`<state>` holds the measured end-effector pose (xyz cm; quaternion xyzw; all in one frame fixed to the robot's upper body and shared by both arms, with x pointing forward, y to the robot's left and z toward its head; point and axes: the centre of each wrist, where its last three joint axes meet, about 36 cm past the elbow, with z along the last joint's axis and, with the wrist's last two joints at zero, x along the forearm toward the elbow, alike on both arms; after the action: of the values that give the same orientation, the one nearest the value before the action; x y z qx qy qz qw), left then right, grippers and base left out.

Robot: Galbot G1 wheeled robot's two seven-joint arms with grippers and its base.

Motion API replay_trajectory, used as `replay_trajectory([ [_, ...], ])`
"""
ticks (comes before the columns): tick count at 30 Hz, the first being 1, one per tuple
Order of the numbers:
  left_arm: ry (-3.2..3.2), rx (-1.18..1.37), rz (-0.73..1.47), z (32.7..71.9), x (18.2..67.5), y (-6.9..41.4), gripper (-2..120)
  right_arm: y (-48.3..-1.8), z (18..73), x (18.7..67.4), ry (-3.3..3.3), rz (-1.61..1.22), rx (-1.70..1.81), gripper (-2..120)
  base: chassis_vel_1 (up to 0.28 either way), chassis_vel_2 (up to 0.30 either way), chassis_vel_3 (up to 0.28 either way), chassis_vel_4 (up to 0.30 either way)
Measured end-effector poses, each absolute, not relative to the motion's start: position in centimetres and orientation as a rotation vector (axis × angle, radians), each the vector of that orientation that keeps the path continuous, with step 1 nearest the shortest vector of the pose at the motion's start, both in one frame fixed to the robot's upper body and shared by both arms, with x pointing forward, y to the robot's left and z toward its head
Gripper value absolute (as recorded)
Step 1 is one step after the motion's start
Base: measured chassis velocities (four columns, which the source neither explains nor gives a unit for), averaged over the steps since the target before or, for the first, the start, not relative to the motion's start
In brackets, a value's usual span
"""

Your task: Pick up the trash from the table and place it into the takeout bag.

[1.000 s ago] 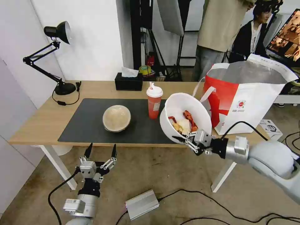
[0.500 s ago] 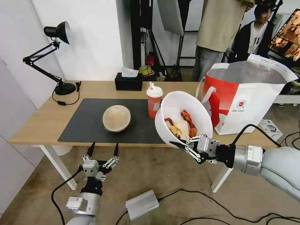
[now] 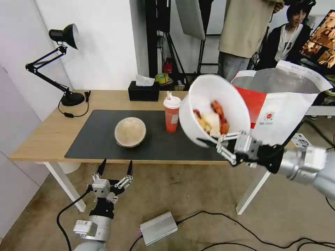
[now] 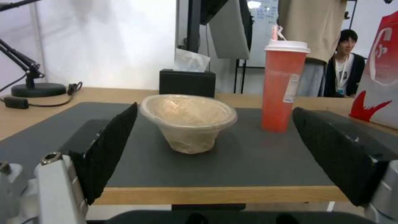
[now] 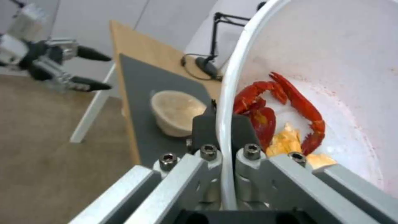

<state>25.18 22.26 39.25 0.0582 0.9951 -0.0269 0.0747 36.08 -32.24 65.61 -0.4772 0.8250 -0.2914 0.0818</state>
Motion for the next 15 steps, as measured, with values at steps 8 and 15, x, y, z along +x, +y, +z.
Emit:
replay_trajectory([
  [8, 2.989, 0.19, -0.079, 39.1, 25.2, 22.5, 100, -33.8, 68.1, 37.2, 2.47, -0.874, -1.31, 0, 0.0, 0.0, 0.0, 0.0],
  [15, 2.991, 0.194, -0.081, 39.0, 25.2, 22.4, 100, -35.5, 70.8, 38.6, 2.462, -0.897, -1.208, 0, 0.0, 0.0, 0.0, 0.0],
])
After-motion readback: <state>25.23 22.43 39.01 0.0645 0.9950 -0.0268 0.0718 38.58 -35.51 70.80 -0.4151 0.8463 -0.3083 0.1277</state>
